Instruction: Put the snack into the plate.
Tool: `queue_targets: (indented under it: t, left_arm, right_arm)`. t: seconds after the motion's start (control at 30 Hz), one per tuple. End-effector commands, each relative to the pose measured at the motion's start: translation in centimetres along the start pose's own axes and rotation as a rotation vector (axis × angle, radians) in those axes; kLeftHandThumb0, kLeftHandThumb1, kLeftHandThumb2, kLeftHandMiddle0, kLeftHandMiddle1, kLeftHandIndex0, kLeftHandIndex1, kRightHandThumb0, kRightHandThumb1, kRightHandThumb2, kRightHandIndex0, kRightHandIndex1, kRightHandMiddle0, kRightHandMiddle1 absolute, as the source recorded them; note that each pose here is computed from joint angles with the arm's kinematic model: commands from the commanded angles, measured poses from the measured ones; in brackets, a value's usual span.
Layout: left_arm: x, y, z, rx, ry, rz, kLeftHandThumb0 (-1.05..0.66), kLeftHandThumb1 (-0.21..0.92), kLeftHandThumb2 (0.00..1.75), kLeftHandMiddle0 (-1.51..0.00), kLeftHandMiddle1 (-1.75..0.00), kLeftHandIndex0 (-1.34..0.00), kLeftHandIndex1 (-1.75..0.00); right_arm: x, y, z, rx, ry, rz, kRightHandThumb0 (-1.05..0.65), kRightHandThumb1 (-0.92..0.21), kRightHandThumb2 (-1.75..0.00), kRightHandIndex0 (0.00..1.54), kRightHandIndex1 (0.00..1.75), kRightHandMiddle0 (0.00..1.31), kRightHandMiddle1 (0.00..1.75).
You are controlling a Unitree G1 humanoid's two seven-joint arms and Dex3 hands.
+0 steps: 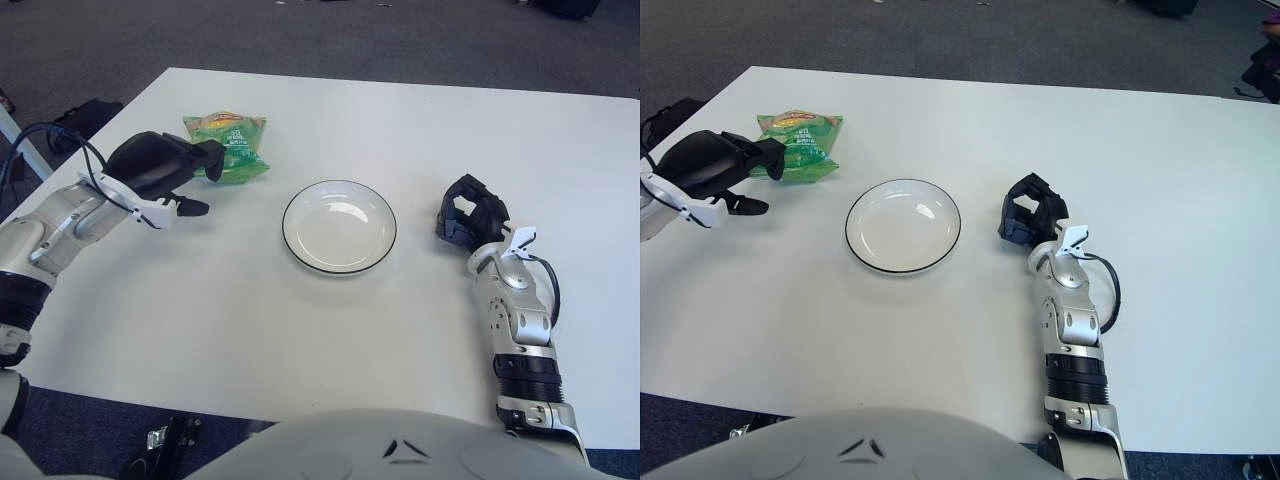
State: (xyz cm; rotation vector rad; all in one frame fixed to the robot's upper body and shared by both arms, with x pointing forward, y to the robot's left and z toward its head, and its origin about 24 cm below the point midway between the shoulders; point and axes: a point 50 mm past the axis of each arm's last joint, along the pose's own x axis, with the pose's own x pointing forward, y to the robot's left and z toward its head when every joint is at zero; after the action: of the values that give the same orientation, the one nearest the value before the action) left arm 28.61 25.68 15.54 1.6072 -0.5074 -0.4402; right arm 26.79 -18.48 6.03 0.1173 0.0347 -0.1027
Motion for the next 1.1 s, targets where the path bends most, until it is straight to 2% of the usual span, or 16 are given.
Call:
queue_targets:
  t: [0.0, 0.2, 0.4, 0.47, 0.57, 0.67, 0.73, 0.93, 1.0, 1.07]
  left_arm:
    - [-0.2, 0.4, -0.3, 0.001, 0.02, 0.003, -0.41, 0.56, 1.01, -0.78, -1.67, -0.42, -1.75]
    - [0.2, 0.5, -1.1, 0.009, 0.091, 0.076, -0.41, 0.58, 0.98, -0.73, -1.58, -0.41, -1.74]
    - [0.5, 0.6, -1.1, 0.02, 0.141, 0.186, -0.38, 0.72, 0.76, -0.6, -1.46, -0.36, -1.7]
    - [0.8, 0.6, -1.1, 0.022, 0.156, 0.223, -0.36, 0.83, 0.59, -0.44, -1.37, -0.29, -1.7]
    - [1.2, 0.6, -1.2, 0.011, 0.179, 0.254, -0.36, 0.89, 0.54, -0.32, -1.27, -0.22, -1.73]
    - [1.5, 0.5, -1.5, 0.001, 0.198, 0.271, -0.54, 0.87, 0.56, -0.24, -1.13, -0.07, -1.36]
    - [1.6, 0.5, -1.6, 0.001, 0.208, 0.276, -0.6, 0.87, 0.57, -0.21, -1.07, -0.04, -1.23]
    - [2.6, -0.1, -2.2, 0.0, 0.266, 0.288, -0.67, 0.91, 0.54, -0.15, -0.82, 0.0, -0.92]
    - [3.3, -0.4, -2.7, -0.003, 0.303, 0.29, -0.68, 0.92, 0.58, -0.13, -0.68, 0.0, -0.79]
    - [3.6, -0.5, -2.9, -0.005, 0.323, 0.294, -0.69, 0.92, 0.61, -0.11, -0.61, 0.0, -0.73]
  right_arm:
    - [-1.5, -0.8, -3.1, 0.011, 0.126, -0.032, -0.5, -0.27, -1.37, 1.14, 1.75, 0.65, 1.75]
    - [-1.4, -0.8, -3.2, 0.012, 0.127, -0.029, -0.5, -0.27, -1.37, 1.13, 1.75, 0.65, 1.75]
    - [-1.4, -0.9, -3.3, 0.011, 0.129, -0.029, -0.5, -0.28, -1.36, 1.13, 1.75, 0.65, 1.75]
    - [-1.4, -0.9, -3.3, 0.015, 0.129, -0.028, -0.5, -0.28, -1.36, 1.12, 1.75, 0.64, 1.75]
    - [-1.3, -1.0, -3.3, 0.015, 0.127, -0.024, -0.5, -0.28, -1.36, 1.12, 1.75, 0.64, 1.75]
    - [-1.3, -1.0, -3.4, 0.016, 0.126, -0.025, -0.5, -0.28, -1.36, 1.12, 1.75, 0.64, 1.75]
    - [-1.3, -1.0, -3.4, 0.015, 0.126, -0.025, -0.5, -0.28, -1.36, 1.12, 1.75, 0.65, 1.75]
    - [-1.3, -1.0, -3.5, 0.008, 0.129, -0.027, -0.5, -0.27, -1.37, 1.13, 1.75, 0.65, 1.75]
    - [-1.3, -1.0, -3.5, 0.005, 0.13, -0.028, -0.5, -0.27, -1.37, 1.14, 1.75, 0.66, 1.75]
    - [-1.3, -1.0, -3.5, 0.005, 0.13, -0.028, -0.5, -0.26, -1.38, 1.14, 1.75, 0.66, 1.75]
